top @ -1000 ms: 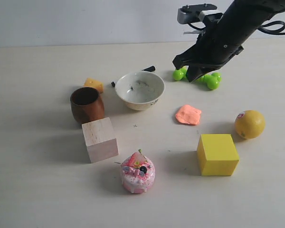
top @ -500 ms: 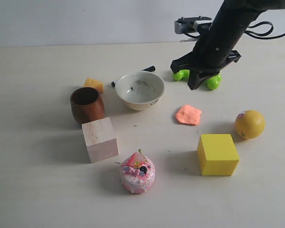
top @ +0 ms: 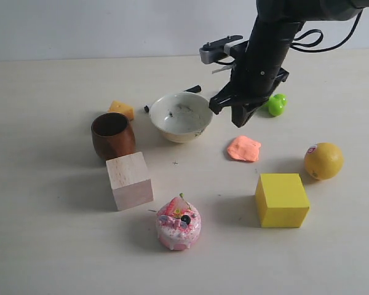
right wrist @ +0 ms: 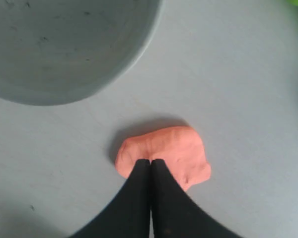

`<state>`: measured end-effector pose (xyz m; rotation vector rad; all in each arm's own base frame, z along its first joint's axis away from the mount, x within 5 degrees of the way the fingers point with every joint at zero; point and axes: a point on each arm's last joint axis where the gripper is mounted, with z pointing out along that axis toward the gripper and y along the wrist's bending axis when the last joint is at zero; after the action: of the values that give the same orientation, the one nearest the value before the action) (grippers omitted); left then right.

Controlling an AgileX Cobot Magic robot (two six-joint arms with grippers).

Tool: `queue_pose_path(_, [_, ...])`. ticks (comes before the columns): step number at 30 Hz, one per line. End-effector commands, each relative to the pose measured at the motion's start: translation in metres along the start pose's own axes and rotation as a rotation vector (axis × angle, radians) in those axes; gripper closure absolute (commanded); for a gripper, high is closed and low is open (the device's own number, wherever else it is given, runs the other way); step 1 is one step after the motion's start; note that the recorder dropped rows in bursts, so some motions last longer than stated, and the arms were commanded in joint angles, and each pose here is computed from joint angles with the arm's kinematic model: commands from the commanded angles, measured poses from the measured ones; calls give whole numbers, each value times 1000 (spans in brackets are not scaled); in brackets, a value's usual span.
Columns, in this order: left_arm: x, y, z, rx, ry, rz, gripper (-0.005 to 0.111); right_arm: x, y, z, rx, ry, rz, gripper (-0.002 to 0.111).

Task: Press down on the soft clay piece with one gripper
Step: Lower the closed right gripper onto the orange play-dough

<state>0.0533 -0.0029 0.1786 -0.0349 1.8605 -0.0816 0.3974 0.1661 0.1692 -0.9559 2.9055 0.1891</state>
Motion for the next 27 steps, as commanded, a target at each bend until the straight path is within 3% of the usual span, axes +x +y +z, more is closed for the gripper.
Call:
queue_pose_path(1, [-2, 0, -1, 7, -20, -4, 107, 2, 0, 2, -9, 65, -189, 108])
queue_pose_path(7, [-2, 0, -1, 7, -20, -4, 107, 3, -1, 4, -8, 78, -233, 108])
queue_pose_path(10, [-2, 0, -1, 7, -20, -4, 107, 1, -2, 8, 5, 64, -173, 108])
queue_pose_path(27, [-2, 0, -1, 7, -20, -4, 107, 0, -5, 17, 27, 34, -162, 108])
